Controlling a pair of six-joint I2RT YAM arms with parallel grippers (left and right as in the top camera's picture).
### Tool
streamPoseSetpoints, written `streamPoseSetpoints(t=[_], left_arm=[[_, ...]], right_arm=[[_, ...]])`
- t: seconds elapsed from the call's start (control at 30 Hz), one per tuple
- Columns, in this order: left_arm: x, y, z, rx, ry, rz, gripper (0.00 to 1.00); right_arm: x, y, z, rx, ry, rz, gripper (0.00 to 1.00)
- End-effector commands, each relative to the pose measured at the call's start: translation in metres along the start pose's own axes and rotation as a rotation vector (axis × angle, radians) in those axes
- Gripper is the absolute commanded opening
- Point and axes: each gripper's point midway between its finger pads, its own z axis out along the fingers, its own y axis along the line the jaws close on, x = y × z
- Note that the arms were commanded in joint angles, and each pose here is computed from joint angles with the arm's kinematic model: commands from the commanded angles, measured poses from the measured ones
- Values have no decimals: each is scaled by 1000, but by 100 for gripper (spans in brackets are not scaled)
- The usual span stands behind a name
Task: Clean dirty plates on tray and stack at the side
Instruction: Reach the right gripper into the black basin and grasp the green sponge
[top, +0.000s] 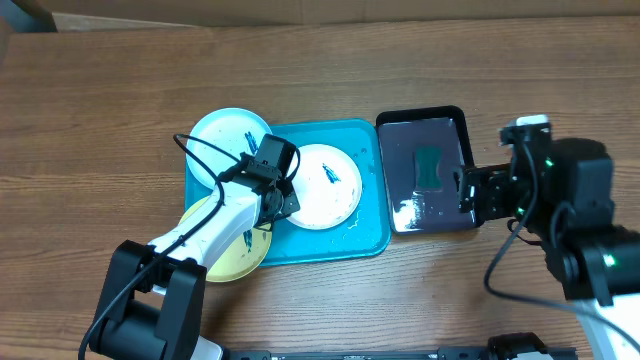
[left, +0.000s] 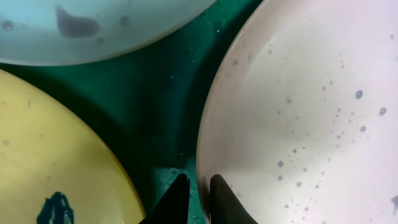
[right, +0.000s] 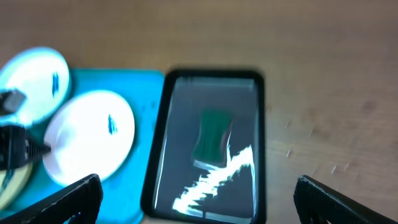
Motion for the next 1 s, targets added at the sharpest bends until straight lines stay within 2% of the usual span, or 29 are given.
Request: streamPoseSetpoints(t=[0.0,0.2,0.33,0.43,0.53,0.7,0.83,0.97], left_arm=[[1,5,5,-21,-6,-29,13],[1,4,5,-17,-5,-29,9],[3,2,5,-4,4,-21,5],[5,-6,5,37,23,16,4],[6,-9,5,58,27,35,4],[4,-10,5,61,19,33,7],[-2,-15,4,77,-3,33,19],[-6,-18,4,92,-20,46,22]], right_arm=[[-2,3,10,-26,32,10,100],[10,7,35,-75,132,31,100],[18,4,54,-72,192,42,84],[21,2,65,-68,232,59,78],[21,1,73,-59,277,110,76],[26,-2,90,-49,336,123,74],[39,-14,110,9,399,148,72],[51,-22,134,34,452,152,72]])
